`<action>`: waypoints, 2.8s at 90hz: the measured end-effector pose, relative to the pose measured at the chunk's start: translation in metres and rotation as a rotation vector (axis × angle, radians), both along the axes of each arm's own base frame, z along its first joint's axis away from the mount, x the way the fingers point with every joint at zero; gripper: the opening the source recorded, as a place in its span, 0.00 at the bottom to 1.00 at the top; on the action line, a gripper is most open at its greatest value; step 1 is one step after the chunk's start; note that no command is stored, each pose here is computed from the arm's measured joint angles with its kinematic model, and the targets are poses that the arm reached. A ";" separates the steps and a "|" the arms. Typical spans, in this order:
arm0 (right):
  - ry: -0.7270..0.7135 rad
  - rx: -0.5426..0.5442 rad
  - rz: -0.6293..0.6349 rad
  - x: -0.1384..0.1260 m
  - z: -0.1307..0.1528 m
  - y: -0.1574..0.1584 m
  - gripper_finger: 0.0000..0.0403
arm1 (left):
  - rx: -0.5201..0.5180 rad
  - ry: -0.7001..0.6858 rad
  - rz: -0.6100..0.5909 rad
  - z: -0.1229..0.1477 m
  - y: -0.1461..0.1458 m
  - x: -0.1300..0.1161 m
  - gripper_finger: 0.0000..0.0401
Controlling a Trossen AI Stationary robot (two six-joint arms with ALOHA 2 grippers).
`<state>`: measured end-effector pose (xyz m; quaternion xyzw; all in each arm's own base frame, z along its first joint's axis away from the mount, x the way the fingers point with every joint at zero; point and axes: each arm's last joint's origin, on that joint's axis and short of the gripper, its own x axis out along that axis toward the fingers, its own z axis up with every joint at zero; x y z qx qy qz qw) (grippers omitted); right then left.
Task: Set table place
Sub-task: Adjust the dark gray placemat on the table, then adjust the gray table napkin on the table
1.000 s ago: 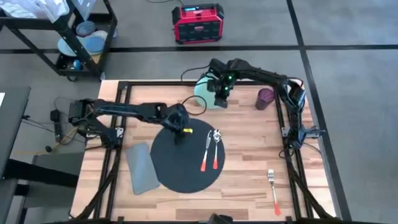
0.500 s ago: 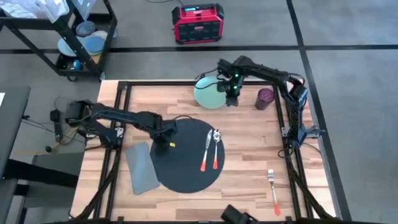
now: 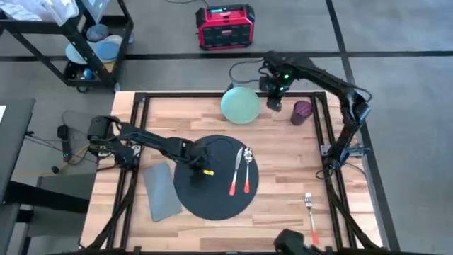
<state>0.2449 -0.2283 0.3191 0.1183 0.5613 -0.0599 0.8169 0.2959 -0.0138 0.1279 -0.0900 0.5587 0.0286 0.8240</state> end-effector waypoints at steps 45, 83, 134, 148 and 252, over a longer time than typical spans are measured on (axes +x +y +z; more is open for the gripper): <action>-0.139 -0.131 -0.077 -0.044 0.054 0.016 0.00 | 0.011 -0.087 0.146 0.045 0.016 0.022 0.00; -0.165 -0.082 -0.037 -0.042 0.053 0.021 0.00 | 0.062 0.113 0.469 0.099 -0.029 -0.090 0.00; -0.157 -0.056 0.039 -0.024 0.053 0.042 0.00 | -0.046 0.171 0.687 0.022 -0.066 -0.154 0.00; -0.152 -0.051 0.061 -0.021 0.053 0.047 0.00 | -0.032 0.198 0.680 0.006 -0.060 -0.163 0.00; -0.210 0.021 0.178 -0.020 0.052 0.053 0.00 | -0.083 0.082 0.531 0.021 -0.017 -0.125 0.00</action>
